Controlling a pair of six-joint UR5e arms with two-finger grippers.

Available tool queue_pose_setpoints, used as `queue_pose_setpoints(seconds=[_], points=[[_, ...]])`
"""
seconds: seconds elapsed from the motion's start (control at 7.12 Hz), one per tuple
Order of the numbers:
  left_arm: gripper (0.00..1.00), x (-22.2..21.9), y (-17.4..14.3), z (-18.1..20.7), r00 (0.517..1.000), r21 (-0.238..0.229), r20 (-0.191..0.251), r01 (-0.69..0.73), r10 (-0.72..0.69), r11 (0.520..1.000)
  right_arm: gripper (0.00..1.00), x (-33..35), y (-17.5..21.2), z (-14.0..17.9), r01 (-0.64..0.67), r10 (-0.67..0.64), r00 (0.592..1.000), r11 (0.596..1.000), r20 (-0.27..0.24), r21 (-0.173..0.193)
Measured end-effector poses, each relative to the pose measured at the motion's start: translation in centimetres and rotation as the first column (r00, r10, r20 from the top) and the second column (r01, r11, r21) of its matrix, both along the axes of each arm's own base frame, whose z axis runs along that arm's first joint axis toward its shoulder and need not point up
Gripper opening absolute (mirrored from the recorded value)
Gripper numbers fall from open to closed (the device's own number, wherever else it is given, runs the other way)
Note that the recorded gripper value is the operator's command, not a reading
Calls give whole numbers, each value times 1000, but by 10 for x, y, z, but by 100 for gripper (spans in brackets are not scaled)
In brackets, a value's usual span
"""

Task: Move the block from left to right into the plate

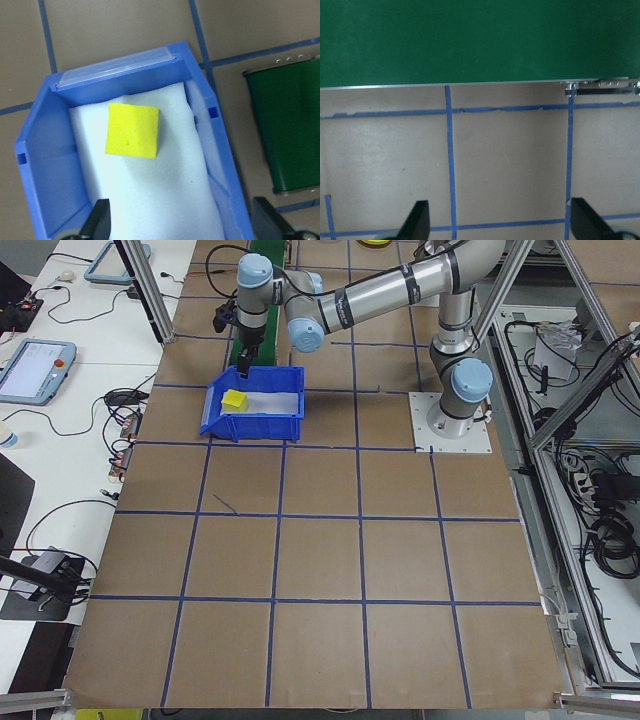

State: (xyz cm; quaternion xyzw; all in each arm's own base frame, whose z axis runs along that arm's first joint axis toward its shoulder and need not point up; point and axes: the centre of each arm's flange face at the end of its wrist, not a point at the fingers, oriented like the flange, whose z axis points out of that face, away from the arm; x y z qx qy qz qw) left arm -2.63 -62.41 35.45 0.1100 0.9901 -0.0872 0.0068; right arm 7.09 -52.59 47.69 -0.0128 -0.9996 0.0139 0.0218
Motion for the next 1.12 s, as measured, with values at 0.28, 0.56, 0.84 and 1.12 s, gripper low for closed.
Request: queue_pose_setpoints(seconds=[0.28, 0.56, 0.84, 1.12], points=[[100, 11, -20, -39, 995, 19, 13, 95, -95, 995, 100, -31, -34, -1, -11, 15, 997, 999, 70, -49], [100, 20, -44, -82, 988, 24, 25, 154, -155, 988, 100, -52, -59, -26, 5, 4, 990, 998, 144, -61], [98, 21, -54, -101, 987, 28, 21, 156, -157, 987, 100, -59, -79, -63, -23, 38, 981, 997, 192, -76], [69, 21, -57, -109, 988, 33, 16, 155, -156, 987, 100, -69, -87, -96, -23, 52, 972, 992, 231, -124]])
